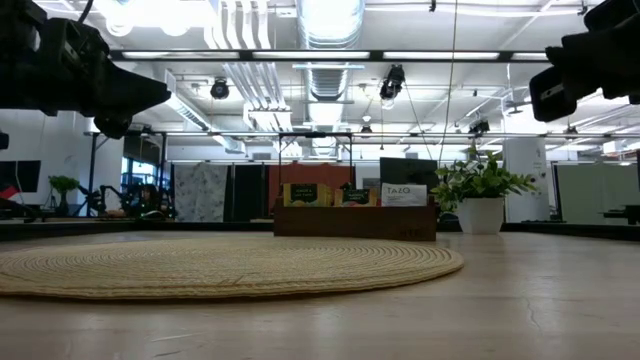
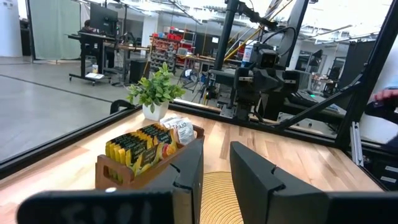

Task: Pick & Place Tea
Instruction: Return to Home Position

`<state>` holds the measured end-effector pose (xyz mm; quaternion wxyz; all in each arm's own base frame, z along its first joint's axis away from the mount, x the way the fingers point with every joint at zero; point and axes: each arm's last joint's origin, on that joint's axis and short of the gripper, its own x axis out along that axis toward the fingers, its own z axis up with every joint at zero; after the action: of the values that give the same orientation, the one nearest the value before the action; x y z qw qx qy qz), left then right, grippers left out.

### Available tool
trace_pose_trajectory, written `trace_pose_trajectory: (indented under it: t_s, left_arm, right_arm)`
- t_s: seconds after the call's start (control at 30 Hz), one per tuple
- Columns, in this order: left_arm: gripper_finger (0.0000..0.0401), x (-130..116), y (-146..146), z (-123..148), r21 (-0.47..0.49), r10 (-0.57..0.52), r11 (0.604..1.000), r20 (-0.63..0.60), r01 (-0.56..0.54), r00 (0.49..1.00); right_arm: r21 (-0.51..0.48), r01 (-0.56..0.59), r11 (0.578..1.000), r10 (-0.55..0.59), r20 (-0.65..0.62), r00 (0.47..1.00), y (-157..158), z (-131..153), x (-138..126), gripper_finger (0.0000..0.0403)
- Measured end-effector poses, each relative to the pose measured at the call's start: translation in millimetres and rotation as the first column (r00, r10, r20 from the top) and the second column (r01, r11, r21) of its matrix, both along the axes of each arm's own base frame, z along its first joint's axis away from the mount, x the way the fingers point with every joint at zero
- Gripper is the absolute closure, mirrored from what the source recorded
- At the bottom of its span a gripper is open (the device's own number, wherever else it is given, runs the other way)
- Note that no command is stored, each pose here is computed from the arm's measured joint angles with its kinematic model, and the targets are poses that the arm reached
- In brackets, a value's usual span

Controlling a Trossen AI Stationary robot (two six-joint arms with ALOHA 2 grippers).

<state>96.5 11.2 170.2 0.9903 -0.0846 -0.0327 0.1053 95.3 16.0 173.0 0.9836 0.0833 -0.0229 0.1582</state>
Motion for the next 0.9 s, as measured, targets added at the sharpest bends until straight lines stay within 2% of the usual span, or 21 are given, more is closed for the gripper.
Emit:
trace_pose_trajectory:
  t_s: [0.27,0.9]
  left_arm:
    - [0.0325,0.1,0.0,-0.1,0.000,0.000,1.000,-0.001,0.000,1.000]
    - [0.0325,0.1,0.0,-0.1,0.000,0.000,1.000,-0.001,0.000,1.000]
  right_arm:
    - [-0.004,0.000,1.000,0.000,-0.039,0.999,0.2,-3.3,1.9,0.0335]
    - [-0.004,0.000,1.000,0.000,-0.034,0.999,0.2,-2.9,1.8,0.0335]
